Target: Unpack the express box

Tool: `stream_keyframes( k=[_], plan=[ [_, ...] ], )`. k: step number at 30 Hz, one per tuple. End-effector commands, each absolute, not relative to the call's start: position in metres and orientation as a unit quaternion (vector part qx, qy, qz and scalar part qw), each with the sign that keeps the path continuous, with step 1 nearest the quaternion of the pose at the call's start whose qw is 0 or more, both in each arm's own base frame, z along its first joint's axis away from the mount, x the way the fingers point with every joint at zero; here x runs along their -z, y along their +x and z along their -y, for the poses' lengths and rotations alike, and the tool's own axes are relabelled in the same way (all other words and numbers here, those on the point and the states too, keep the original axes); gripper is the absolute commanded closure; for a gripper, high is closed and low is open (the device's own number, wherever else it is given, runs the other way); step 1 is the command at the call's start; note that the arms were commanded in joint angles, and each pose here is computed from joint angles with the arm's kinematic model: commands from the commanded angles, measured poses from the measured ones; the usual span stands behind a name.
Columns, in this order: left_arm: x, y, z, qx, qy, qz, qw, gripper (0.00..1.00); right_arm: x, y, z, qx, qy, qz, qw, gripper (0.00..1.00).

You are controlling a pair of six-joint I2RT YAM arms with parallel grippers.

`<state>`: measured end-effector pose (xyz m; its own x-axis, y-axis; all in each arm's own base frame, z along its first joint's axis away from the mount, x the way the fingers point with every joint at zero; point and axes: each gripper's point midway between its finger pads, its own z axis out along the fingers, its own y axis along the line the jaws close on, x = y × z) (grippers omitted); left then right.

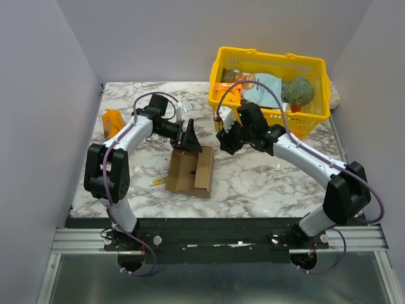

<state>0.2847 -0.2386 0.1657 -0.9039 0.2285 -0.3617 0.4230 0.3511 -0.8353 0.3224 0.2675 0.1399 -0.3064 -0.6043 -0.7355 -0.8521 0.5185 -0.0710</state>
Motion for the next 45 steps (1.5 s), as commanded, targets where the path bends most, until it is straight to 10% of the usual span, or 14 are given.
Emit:
stream_keyframes(
  k=[1, 13, 23, 45],
  plan=[
    [-0.169, 0.307, 0.229, 0.448, 0.203, -0.859, 0.142, 0.01, -0.162, 0.318, -0.274, -0.185, -0.461, -0.787, 0.365, 0.41],
    [-0.141, 0.300, 0.190, 0.394, 0.159, -0.894, 0.142, 0.05, -0.184, 0.299, -0.363, -0.311, -0.518, -0.719, 0.343, 0.57],
    [-0.137, 0.284, 0.200, 0.548, 0.071, -0.832, 0.053, 0.52, -0.153, 0.258, -0.399, -0.350, -0.532, -0.720, 0.277, 0.68],
    [-0.045, 0.281, 0.165, 0.394, 0.069, -0.916, -0.014, 0.52, -0.079, 0.259, -0.349, -0.179, -0.533, -0.779, 0.279, 0.73]
  ],
)
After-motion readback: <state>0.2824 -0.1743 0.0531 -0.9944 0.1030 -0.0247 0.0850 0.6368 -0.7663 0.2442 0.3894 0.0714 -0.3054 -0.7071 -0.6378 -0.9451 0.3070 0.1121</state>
